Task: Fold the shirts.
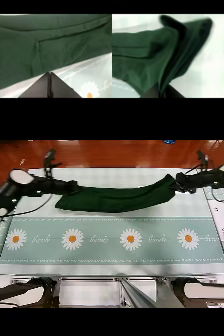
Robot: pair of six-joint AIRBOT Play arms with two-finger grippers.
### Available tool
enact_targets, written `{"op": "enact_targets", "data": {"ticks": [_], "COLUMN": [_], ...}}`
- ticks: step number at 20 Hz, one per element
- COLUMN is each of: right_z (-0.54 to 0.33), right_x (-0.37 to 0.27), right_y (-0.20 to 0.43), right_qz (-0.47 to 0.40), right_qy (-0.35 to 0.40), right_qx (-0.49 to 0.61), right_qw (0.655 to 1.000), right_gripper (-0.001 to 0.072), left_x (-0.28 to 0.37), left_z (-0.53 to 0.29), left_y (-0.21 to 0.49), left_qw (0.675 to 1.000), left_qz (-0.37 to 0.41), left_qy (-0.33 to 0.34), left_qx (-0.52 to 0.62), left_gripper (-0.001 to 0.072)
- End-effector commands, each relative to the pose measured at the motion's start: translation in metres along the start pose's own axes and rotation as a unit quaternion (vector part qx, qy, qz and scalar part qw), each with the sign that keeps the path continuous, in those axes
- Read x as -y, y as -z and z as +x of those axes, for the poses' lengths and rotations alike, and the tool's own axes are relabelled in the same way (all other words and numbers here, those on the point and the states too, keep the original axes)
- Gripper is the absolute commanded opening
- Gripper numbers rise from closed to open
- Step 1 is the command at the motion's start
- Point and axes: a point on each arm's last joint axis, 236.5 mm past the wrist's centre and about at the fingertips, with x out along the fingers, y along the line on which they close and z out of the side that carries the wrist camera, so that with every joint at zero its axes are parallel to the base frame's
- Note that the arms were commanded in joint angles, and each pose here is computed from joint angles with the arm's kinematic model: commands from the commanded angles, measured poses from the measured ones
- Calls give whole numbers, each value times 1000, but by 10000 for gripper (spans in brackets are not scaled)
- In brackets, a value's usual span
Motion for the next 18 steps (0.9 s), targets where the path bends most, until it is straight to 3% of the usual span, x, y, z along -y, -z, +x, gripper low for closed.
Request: {"op": "enact_targets", "data": {"ticks": [1, 7, 14, 18], "right_z": [-54, -121, -159, -149], "right_x": [-32, -87, -121, -130], "right_y": [32, 103, 128, 134], "right_qz": [-34, -58, -77, -86], "right_qy": [5, -21, -43, -55], "right_qx": [42, 88, 123, 104], "right_qw": [999, 994, 988, 989], "right_gripper": [24, 23, 23, 23], "left_x": [53, 176, 239, 260], "left_z": [58, 135, 169, 160], "left_y": [17, 97, 211, 222], "left_qw": [998, 979, 951, 941], "left_qz": [7, 70, 85, 111], "left_qy": [38, 115, 144, 165], "left_qx": [-40, -155, -261, -274], "left_gripper": [14, 14, 14, 14]}}
